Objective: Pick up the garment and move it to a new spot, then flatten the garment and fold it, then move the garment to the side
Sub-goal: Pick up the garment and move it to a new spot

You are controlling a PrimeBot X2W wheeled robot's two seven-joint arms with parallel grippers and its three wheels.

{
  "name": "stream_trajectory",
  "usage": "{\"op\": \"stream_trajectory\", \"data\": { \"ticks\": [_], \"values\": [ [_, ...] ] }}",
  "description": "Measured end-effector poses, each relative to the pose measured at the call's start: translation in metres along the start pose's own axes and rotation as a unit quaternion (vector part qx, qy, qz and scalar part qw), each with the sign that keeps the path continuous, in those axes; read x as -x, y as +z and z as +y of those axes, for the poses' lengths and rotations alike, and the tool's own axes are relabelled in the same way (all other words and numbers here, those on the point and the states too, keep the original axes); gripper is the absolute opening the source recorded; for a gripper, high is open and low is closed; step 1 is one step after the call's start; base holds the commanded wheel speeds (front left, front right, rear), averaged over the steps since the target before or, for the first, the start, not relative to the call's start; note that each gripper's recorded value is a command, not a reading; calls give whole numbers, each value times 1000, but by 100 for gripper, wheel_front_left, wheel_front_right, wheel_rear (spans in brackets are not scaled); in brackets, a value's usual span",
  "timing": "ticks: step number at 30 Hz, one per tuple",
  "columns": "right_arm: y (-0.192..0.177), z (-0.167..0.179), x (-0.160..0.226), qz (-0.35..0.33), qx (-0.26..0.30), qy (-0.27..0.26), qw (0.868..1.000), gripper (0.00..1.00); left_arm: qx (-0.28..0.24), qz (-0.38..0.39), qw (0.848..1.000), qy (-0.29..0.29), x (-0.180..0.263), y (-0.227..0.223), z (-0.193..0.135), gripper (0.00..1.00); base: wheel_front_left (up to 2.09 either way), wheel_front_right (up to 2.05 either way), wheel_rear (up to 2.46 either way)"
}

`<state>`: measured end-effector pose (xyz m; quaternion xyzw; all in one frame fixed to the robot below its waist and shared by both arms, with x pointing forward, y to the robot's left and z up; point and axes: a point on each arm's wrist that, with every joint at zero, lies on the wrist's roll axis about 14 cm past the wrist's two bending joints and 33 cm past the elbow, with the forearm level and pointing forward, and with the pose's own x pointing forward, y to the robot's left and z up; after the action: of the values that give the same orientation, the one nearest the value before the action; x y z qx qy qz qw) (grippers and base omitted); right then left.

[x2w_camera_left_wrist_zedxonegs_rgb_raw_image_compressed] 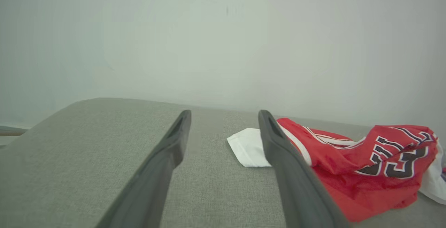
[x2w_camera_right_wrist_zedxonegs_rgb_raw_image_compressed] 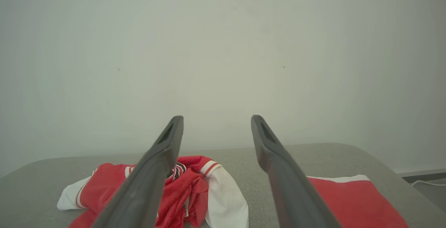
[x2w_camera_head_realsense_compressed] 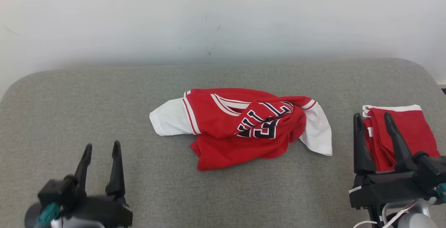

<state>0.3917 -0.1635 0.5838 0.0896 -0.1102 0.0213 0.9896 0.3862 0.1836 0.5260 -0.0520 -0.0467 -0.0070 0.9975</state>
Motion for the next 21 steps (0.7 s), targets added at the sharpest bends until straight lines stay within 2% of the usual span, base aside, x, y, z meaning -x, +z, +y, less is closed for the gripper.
{"op": "stream_trajectory", "data": {
  "ticks": [4,13,21],
  "values": [
    [-2,3,1,-4,-12,-2,1000,100,20,-4,1000,13,23,0,1,100,0,0,0],
    [-27,-4,7,30,-22,-19,999,100,10,-27,999,-15,44,13,-19,100,0,0,0],
    [-35,-11,10,35,-24,-31,999,100,0,-39,999,-21,49,20,-24,100,0,0,0]
  ]
}}
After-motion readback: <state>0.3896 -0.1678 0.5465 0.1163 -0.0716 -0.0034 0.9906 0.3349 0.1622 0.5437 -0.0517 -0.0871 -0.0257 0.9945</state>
